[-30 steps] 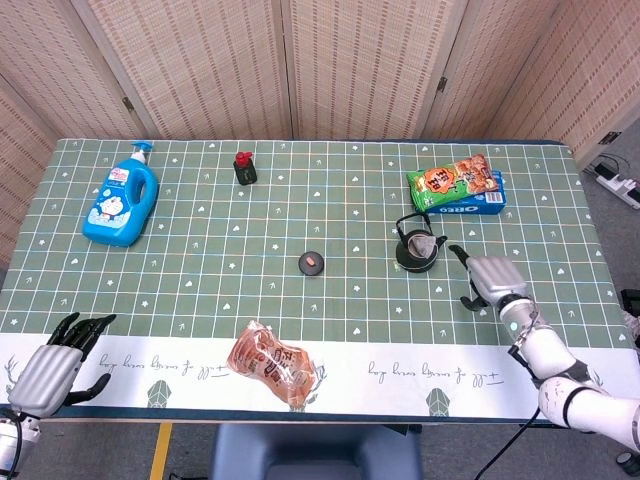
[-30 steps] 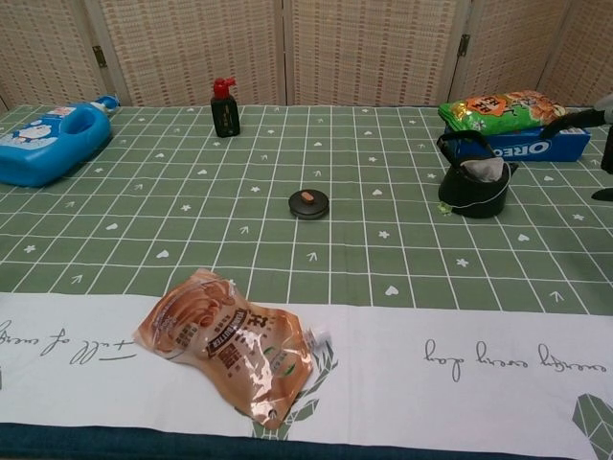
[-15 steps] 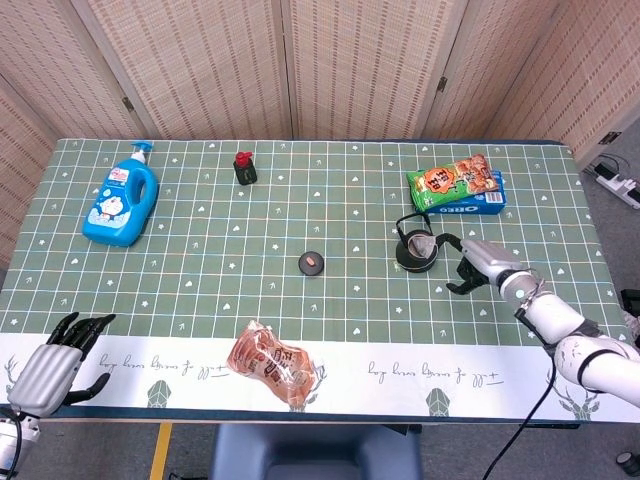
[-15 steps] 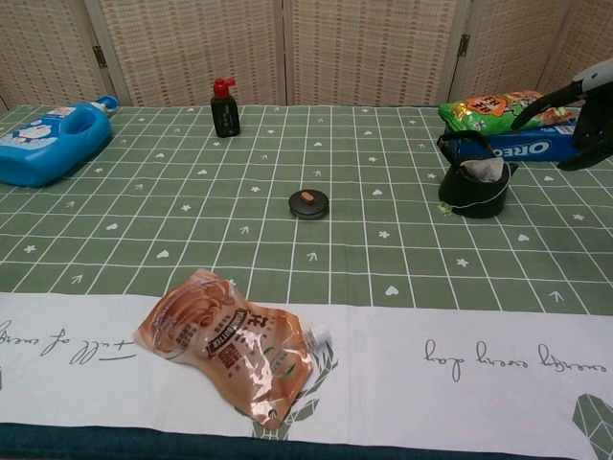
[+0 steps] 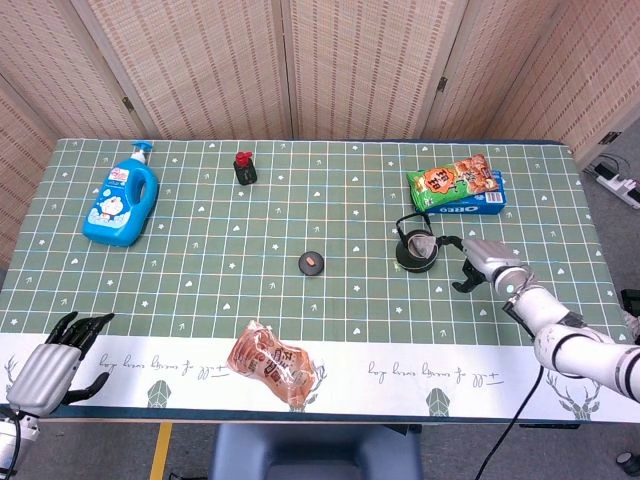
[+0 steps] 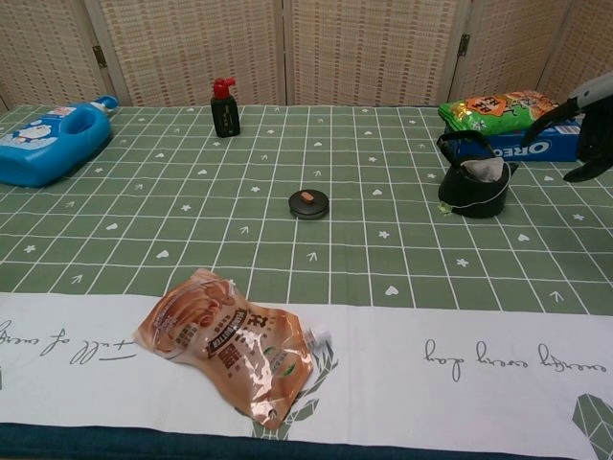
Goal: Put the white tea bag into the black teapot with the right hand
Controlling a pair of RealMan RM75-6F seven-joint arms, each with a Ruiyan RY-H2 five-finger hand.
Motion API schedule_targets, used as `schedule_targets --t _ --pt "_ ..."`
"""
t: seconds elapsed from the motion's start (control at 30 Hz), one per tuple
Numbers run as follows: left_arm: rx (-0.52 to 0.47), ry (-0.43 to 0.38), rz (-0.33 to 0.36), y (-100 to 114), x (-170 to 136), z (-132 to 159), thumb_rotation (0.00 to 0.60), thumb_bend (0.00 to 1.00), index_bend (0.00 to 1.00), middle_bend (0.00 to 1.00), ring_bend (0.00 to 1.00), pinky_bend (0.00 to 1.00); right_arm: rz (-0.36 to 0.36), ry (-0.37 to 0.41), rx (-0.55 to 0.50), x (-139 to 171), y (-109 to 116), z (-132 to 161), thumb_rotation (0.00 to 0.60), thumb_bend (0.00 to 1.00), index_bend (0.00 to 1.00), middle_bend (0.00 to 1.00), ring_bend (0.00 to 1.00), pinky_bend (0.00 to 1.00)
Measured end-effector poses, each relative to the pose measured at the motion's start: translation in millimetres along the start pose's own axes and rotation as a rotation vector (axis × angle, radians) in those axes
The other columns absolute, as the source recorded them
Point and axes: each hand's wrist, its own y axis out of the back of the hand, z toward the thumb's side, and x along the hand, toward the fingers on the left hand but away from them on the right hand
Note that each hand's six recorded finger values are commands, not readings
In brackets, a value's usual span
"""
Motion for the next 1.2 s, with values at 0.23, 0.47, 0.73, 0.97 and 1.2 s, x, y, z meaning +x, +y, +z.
schedule_targets --t 0.23,0.47,0.73,0.97,1.2 --pt "-0.012 0.010 0.006 2.1 1.4 -3.2 0.600 0.32 0.00 0.10 0.09 0.04 0.039 -0.029 0.016 -18.7 -6.3 10.8 0.600 0.37 0.12 0.93 0.77 0.68" --pt "-0.021 0.013 0.009 3.7 1.7 -4.8 0.600 0.32 0.00 0.10 0.09 0.04 0.057 -0.018 0.025 -29.9 -10.6 23.1 0.600 0.37 0.12 0.94 0.77 0.68" --pt "-0.027 0.014 0.009 4.5 1.8 -5.8 0.600 0.32 0.00 0.10 0.09 0.04 0.060 -0.014 0.030 -37.5 -12.2 29.7 0.600 0.37 0.13 0.94 0.77 0.68" --pt "-0.034 0.016 0.014 6.4 1.5 -6.8 0.600 0.32 0.00 0.10 0.09 0.04 0.074 -0.012 0.035 -48.0 -16.9 35.8 0.600 0.37 0.13 0.94 0.77 0.68" --pt "-0.040 0.014 0.020 8.4 0.5 -7.4 0.600 0.32 0.00 0.10 0.09 0.04 0.080 -0.007 0.036 -51.5 -18.1 41.2 0.600 0.37 0.14 0.94 0.77 0.68"
